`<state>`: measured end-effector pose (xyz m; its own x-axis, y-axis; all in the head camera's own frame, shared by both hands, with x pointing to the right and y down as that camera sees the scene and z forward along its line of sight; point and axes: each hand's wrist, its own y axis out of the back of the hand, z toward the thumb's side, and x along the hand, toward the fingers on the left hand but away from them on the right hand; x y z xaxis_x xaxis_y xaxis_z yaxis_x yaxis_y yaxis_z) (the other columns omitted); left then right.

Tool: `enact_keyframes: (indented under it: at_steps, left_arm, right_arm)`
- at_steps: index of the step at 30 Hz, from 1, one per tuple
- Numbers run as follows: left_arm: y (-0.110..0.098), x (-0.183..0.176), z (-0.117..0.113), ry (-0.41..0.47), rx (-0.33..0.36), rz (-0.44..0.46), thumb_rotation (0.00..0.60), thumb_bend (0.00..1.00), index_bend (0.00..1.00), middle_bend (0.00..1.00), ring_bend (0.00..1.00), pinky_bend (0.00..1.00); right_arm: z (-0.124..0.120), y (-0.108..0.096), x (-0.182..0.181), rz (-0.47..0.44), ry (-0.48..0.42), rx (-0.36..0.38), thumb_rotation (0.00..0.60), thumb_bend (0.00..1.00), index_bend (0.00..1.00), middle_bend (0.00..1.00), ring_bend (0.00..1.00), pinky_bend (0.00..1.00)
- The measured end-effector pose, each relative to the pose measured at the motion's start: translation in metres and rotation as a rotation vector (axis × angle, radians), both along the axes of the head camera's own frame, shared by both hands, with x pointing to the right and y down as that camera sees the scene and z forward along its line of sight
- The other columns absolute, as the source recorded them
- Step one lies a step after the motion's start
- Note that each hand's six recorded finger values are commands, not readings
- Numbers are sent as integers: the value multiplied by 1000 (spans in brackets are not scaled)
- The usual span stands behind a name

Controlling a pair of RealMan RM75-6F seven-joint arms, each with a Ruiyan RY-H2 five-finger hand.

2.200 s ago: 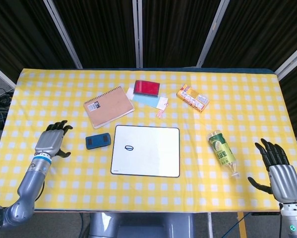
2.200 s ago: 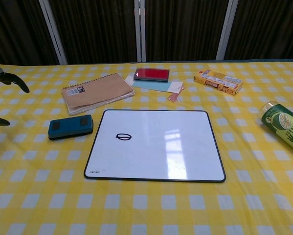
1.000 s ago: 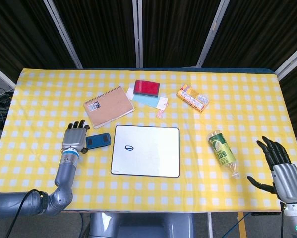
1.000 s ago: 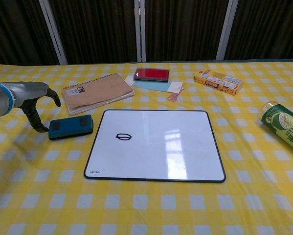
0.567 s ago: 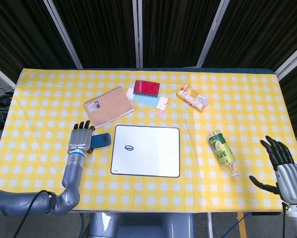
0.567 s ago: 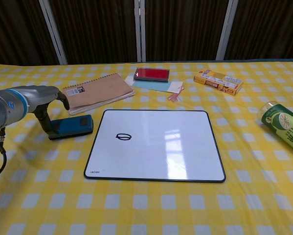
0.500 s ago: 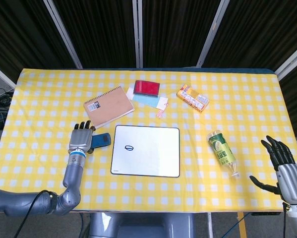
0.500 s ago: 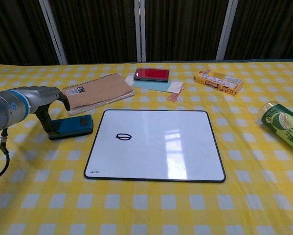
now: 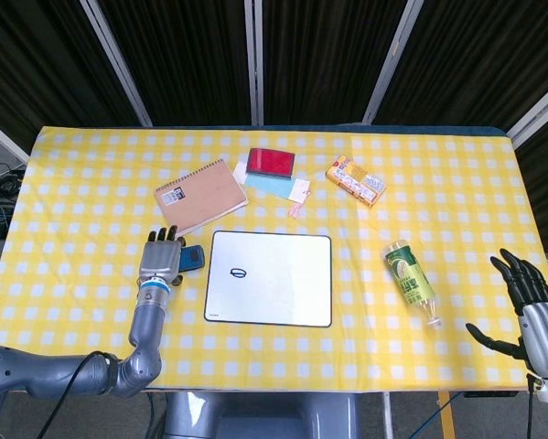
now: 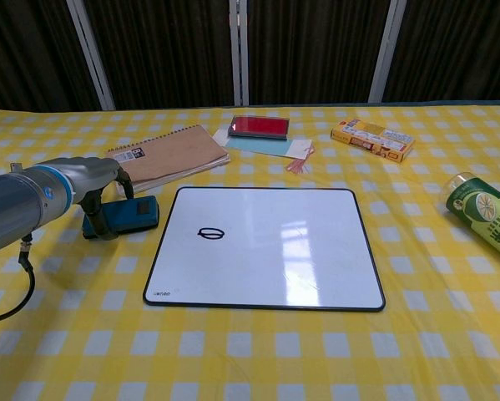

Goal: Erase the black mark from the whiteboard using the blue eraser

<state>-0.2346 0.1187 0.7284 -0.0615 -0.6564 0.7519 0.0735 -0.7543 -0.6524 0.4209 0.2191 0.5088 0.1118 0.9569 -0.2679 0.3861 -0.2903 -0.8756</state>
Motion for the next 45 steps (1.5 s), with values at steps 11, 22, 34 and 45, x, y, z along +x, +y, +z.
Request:
enact_keyframes:
  at_steps: [11,22,34,45]
  left_arm:
    - [5,7,2,9,0,16,600,508,436,51,96,162]
    - [-2,23,-13,80,152,61,600,599,816,482,470,496]
    - [2,72,-48,389,318,191,600,600,839,517,510,532]
    - [30,97,-30,512,272,285,600,597,847,520,510,533]
  right_arm:
    - [-6,1,-3,-7,-27,17,600,55,0,0,0,0]
    - [-12,2,-3,-4,-48,47,600,54,0,0,0,0]
    - [-13,0,-1,9,-67,56,600,54,0,0,0,0]
    - [-16,-1,3,20,-79,74,600,54,0,0,0,0]
